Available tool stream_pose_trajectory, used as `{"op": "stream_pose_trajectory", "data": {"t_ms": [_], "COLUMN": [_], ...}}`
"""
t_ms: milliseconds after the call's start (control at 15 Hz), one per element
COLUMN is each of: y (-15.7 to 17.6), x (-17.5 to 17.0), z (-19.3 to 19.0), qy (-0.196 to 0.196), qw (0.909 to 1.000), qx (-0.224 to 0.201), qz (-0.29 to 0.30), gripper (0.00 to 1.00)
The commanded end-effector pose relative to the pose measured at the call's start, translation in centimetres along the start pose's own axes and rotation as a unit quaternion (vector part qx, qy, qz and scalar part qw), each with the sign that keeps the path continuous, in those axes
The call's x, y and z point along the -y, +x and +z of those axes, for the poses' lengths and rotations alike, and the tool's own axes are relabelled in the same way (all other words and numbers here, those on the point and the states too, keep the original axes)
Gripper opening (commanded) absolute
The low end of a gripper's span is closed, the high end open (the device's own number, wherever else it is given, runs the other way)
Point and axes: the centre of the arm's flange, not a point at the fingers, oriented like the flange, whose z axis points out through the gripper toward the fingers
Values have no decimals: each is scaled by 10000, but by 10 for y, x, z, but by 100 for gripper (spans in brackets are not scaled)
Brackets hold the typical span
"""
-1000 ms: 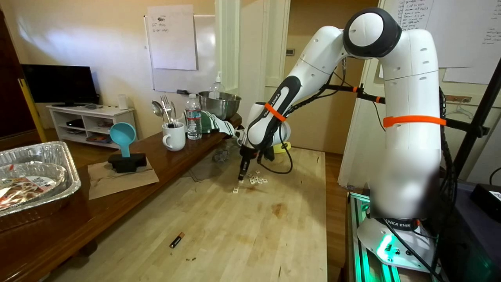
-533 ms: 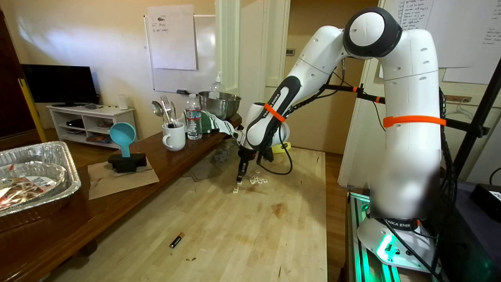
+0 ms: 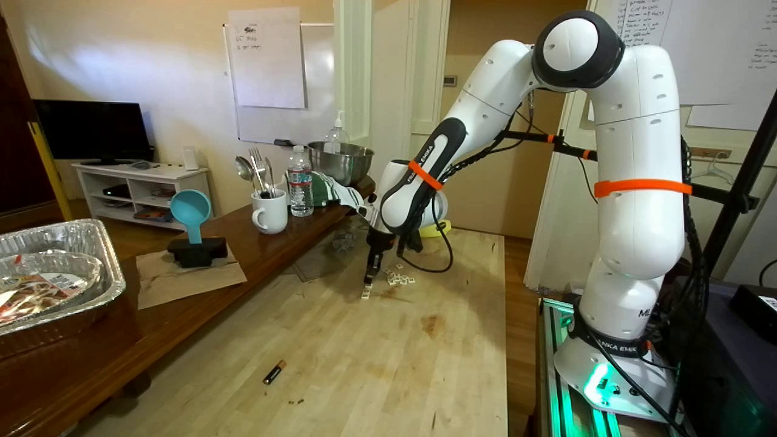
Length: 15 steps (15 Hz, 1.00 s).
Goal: Use four letter tiles to form a word
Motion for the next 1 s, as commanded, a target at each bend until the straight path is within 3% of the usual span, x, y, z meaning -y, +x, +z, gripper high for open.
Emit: {"op": "stream_pose_trajectory", "data": {"t_ms": [0,933], "y": [-2,0], "x": [6,15], "z": [15,11], "qy": [64,96], "qw": [9999,9993], "qx": [16,11], "qz": [-127,-353], "gripper": [0,0]}}
